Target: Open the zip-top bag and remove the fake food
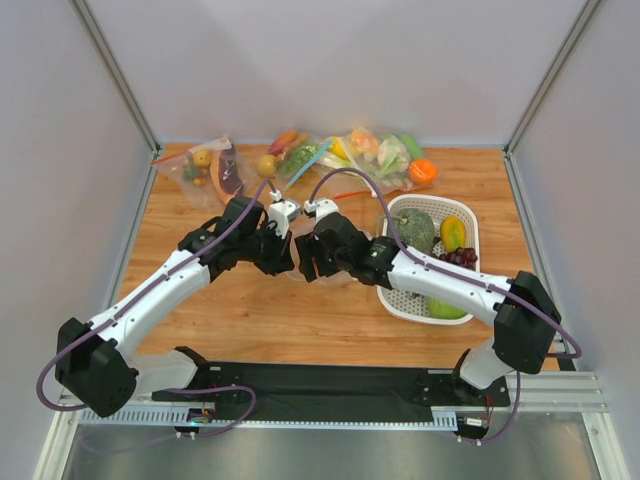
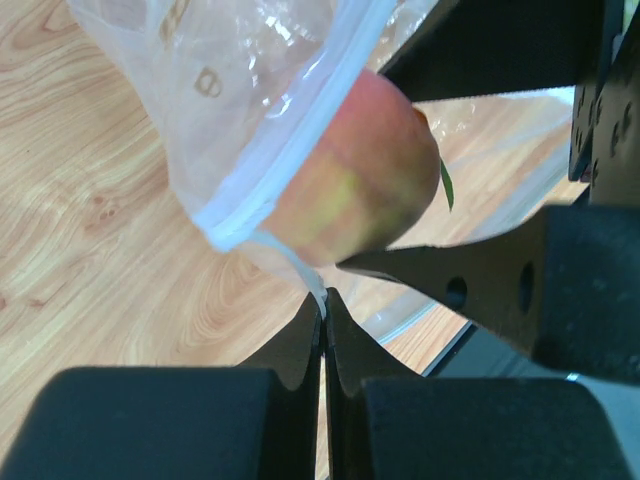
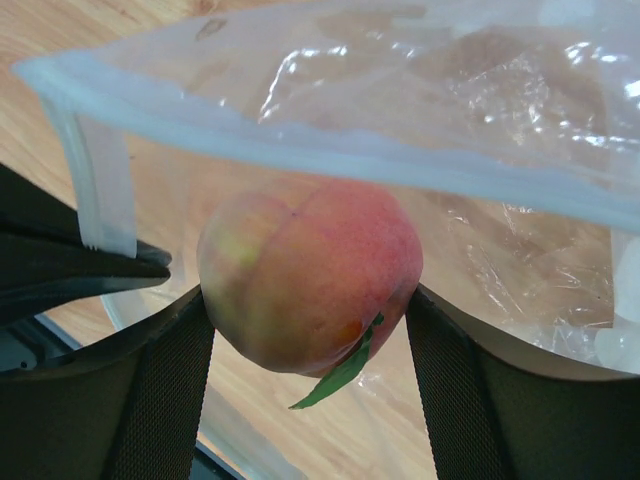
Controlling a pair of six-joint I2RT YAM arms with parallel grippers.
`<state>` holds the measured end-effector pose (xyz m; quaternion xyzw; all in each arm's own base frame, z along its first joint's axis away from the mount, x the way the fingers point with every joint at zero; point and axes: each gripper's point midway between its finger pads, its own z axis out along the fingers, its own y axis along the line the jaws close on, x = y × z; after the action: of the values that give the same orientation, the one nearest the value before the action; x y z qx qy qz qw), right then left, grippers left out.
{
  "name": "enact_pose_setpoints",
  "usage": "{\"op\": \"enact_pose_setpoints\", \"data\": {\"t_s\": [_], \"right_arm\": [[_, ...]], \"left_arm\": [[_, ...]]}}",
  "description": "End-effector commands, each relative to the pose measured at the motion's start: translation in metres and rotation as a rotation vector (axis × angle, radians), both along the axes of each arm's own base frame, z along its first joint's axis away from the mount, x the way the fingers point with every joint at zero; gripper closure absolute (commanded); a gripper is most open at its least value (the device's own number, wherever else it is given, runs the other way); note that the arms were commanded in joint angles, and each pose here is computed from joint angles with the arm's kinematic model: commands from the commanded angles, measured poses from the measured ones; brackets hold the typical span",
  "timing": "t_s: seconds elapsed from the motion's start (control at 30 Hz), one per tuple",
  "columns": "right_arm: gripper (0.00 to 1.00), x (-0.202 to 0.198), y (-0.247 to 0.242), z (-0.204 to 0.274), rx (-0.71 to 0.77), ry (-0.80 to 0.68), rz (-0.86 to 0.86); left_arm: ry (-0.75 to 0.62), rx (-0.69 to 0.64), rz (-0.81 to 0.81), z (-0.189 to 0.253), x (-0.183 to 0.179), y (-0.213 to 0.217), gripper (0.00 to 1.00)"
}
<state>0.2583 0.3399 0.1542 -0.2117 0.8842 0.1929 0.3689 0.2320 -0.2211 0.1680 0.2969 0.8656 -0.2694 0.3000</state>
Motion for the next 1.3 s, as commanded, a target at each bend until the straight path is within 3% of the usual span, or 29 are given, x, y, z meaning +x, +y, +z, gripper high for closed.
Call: {"op": "enact_pose_setpoints", "data": {"t_s": [0.0, 0.13, 0.37, 0.63, 1.27], "right_arm": [[0.53, -0.015, 0.01, 0.012, 0.055, -0.004, 0.109], [0.53, -0.034, 0.023, 0.023, 0.14, 0.016, 0.24], [0.53, -0.046, 0.027, 0.059, 0.264, -0.055, 0.306], [0.54, -0.069, 0.051, 0.074, 0.279, -0.085, 0.472], [0.54, -0.089, 0.03, 0.14, 0.404, -0.171, 0.471]], "left_arm": [[-0.055, -0.015, -0.01, 0.016, 0.006, -0.002, 1.0], [-0.053, -0.016, -0.009, 0.016, 0.006, -0.002, 1.0], [-0.053, -0.02, -0.012, 0.017, 0.006, -0.002, 1.0], [-0.056, -0.042, -0.029, 0.019, 0.004, -0.006, 1.0], [-0.045, -0.022, -0.013, 0.014, 0.006, -0.004, 1.0]]}}
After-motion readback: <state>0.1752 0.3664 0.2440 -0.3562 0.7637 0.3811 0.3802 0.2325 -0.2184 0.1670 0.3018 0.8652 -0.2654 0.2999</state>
